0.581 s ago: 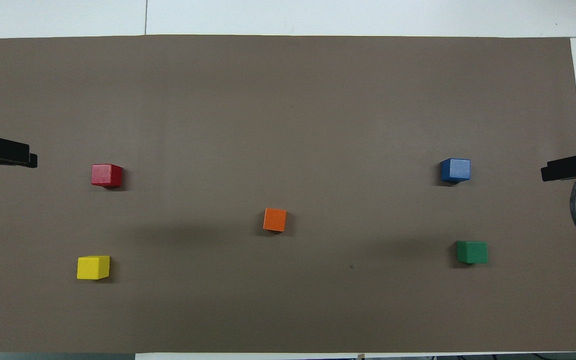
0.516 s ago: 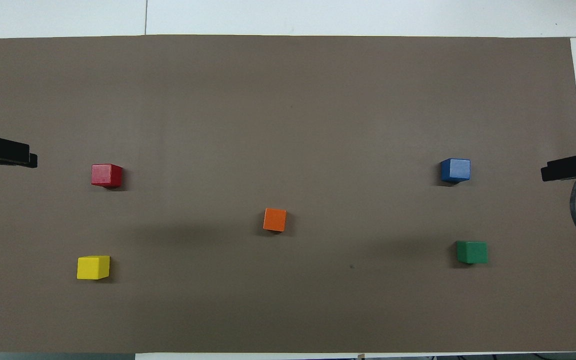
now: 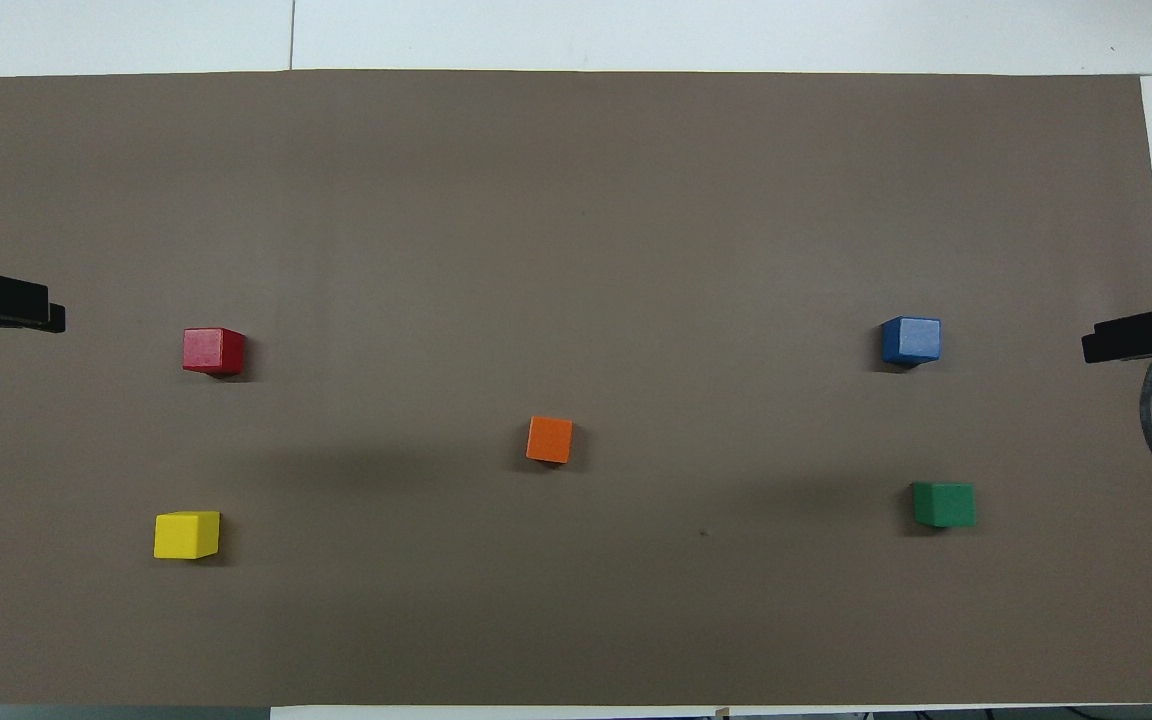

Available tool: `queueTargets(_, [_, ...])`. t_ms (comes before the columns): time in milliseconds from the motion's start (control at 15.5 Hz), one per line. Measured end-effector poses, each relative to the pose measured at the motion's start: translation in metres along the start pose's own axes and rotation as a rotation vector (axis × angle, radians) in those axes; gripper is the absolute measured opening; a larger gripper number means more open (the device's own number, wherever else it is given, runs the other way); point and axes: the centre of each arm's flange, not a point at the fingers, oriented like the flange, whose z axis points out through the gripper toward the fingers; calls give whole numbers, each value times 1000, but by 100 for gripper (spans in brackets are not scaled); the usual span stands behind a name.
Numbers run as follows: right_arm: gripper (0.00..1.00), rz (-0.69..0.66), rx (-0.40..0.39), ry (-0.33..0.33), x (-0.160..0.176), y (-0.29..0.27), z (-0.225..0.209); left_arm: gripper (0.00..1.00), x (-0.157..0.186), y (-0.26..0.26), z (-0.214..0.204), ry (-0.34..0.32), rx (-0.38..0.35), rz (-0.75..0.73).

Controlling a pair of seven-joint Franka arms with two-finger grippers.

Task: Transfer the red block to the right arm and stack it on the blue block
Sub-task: 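Move the left gripper toward the red cube, then grasp the red cube with the left gripper while the right gripper advances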

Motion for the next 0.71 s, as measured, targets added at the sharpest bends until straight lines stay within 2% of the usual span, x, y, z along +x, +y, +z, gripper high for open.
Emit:
queueTargets(129, [100, 1, 0, -1, 0, 1, 0, 100, 6, -3, 20, 46, -1, -40])
queueTargets(387, [100, 4, 4, -27, -4, 10, 7, 100, 19, -7, 88, 16, 31, -31])
queueTargets(516, [100, 3, 8, -60, -7, 10, 23, 100, 35, -4, 138, -3, 35, -3])
queueTargets(710, [100, -7, 32, -70, -5, 7, 59, 100, 45, -1, 202, -12, 33, 37])
